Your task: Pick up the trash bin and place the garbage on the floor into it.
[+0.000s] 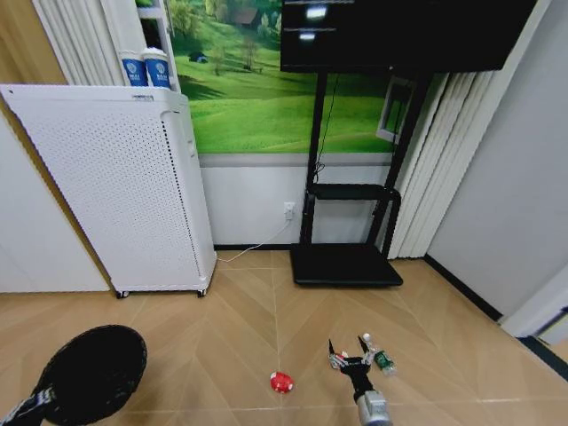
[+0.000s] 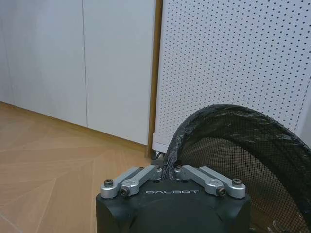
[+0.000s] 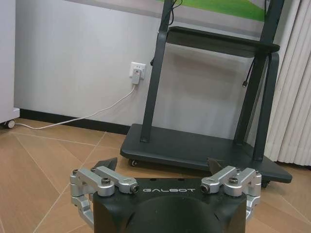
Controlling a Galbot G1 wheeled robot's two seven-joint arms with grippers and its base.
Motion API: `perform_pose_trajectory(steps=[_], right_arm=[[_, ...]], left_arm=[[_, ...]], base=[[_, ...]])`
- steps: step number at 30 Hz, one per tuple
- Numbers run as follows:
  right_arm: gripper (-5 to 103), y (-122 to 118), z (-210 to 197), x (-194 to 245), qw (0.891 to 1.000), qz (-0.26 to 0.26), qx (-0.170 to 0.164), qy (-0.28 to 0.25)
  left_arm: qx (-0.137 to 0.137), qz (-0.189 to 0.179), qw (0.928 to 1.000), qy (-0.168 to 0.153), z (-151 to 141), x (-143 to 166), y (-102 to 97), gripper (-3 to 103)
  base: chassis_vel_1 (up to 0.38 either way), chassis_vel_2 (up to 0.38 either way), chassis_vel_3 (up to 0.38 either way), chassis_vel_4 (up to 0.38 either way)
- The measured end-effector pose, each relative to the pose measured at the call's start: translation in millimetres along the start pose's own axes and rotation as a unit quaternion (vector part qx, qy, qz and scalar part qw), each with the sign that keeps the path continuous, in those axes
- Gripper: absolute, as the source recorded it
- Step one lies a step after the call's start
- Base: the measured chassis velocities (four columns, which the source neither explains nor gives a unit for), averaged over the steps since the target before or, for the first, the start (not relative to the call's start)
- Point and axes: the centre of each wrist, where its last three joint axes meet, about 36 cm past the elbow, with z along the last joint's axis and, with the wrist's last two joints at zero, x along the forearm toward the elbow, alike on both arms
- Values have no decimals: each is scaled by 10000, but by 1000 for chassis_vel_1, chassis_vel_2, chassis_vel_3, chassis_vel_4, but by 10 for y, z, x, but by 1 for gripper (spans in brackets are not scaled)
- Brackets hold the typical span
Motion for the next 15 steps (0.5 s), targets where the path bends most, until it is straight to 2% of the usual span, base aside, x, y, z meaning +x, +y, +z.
perform_pose_trajectory(steps=[7,15], right_arm=[[100,41,25,43,10000,18,11,16],[100,142,129,166,9998,-21,44,174]], left_arm=[[-11,65,10000,-56,-30,-59,-55,4],[-49,102,9998,-179,17,-107,-53,4]], base=[[56,49,-74,-57],[203,194,-181,-189]])
